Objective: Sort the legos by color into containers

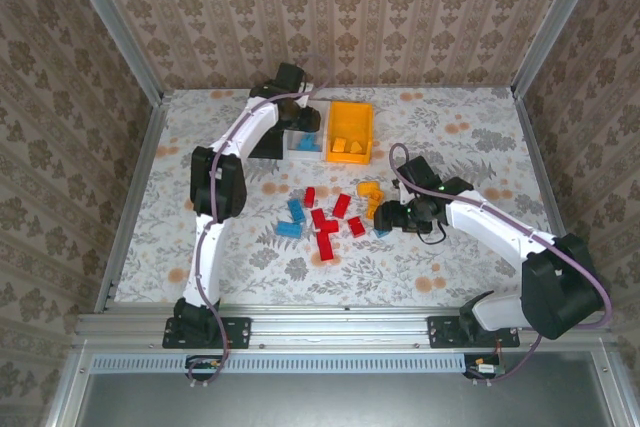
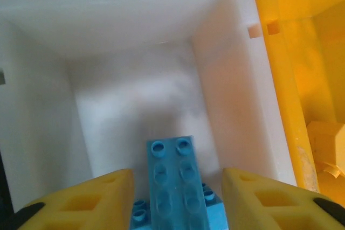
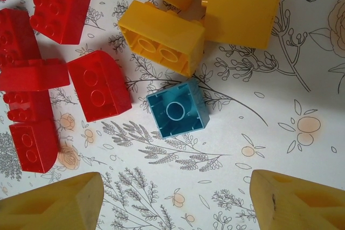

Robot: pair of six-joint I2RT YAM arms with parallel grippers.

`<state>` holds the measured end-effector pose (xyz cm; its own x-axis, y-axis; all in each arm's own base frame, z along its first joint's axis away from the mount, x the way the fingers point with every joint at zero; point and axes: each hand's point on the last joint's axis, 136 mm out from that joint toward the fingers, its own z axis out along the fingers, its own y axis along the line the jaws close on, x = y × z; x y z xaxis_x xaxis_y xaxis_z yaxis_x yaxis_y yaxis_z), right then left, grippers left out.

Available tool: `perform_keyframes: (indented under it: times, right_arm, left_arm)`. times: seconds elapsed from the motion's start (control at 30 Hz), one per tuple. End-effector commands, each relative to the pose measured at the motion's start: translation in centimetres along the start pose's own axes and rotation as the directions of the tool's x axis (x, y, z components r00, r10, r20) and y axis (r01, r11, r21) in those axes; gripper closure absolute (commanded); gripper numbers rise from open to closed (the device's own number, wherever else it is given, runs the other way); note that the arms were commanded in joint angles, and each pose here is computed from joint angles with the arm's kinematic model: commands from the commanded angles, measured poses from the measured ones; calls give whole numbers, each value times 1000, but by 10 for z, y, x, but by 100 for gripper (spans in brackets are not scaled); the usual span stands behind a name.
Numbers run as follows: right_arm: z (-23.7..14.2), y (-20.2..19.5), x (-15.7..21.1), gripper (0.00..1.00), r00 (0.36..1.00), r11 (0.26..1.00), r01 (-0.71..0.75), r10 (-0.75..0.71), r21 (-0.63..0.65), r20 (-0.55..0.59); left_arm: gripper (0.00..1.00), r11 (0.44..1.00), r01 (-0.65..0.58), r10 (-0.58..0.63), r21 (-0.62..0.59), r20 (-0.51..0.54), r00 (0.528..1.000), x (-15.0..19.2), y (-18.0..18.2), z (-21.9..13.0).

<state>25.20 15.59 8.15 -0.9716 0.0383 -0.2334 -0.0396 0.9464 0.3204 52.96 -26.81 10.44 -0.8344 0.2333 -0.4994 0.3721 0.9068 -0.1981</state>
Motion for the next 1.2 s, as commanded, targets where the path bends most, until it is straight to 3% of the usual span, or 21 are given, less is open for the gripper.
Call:
perform_keyframes:
  times: [0.0,0.1,0.53,0.8,1.17]
  right_arm:
    - [10,-3,5,27,1000,1000,4,-4,15,-22]
    - [21,-3,5,29,999,999,12,-10,30,-49]
    - [48,-1,-2,34,989,986,113,-99,126,-111]
    - [58,-5,-2,41,984,975,141,-119,174,-130]
    - [64,-5,-10,51,983,966,161,-138,202,-123]
  left_arm:
    - [47,1000,-1,1,6,0,1000,-2,-2,-8]
    - [42,1000,5,-5,13,18,1000,-4,-5,-20]
    - [36,996,39,-50,75,141,989,8,-22,-112]
    - [35,989,100,-117,107,170,979,52,-19,-151]
    - [34,982,163,-177,98,146,973,121,-11,-169]
